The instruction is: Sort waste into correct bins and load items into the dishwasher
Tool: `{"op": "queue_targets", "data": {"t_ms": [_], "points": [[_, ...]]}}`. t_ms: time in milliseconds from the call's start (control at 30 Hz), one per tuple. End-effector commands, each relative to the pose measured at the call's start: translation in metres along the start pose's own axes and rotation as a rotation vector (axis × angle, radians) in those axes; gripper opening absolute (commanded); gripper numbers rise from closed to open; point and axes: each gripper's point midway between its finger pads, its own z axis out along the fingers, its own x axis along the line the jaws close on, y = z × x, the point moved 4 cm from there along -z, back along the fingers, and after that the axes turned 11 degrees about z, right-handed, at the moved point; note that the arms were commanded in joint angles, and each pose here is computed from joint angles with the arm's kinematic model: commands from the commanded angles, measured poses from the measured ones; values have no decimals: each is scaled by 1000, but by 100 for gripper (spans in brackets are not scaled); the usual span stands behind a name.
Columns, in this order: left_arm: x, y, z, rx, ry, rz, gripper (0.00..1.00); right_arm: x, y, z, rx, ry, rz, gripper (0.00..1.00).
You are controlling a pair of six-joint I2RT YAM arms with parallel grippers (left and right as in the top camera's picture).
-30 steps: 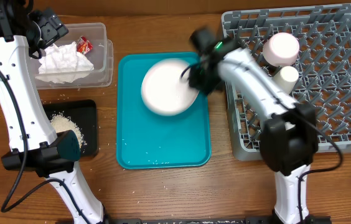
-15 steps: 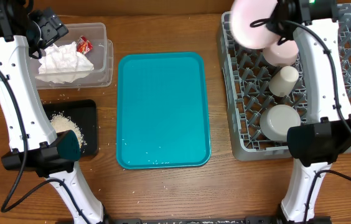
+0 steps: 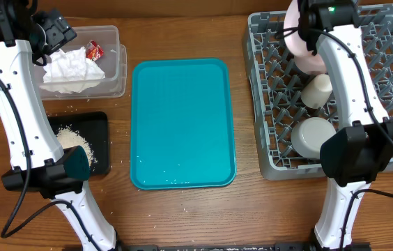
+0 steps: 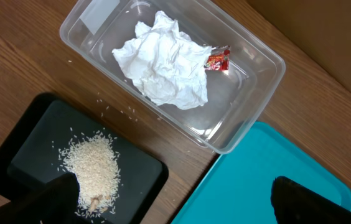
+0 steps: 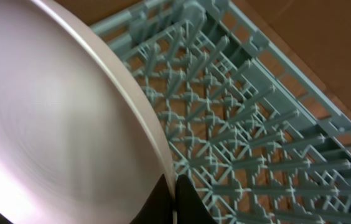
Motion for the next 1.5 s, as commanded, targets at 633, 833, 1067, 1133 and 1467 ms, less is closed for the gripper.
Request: {"op": "queue_targets", "data": {"t_ms": [633, 833, 1067, 1133, 1467], "points": [[0, 0, -2, -3, 1, 17, 100, 15, -12, -14, -83, -19, -38, 4], [0, 0, -2, -3, 1, 17, 100, 14, -9, -14, -100, -32, -35, 4], [0, 0, -2, -3, 1, 17, 100, 26, -33, -3, -45, -13, -78, 4], [0, 0, -2, -3, 1, 17, 100, 26, -38, 1, -36, -22, -91, 4], [0, 0, -2, -3, 1, 17, 100, 24, -17, -38, -57, 35, -72, 48]]}}
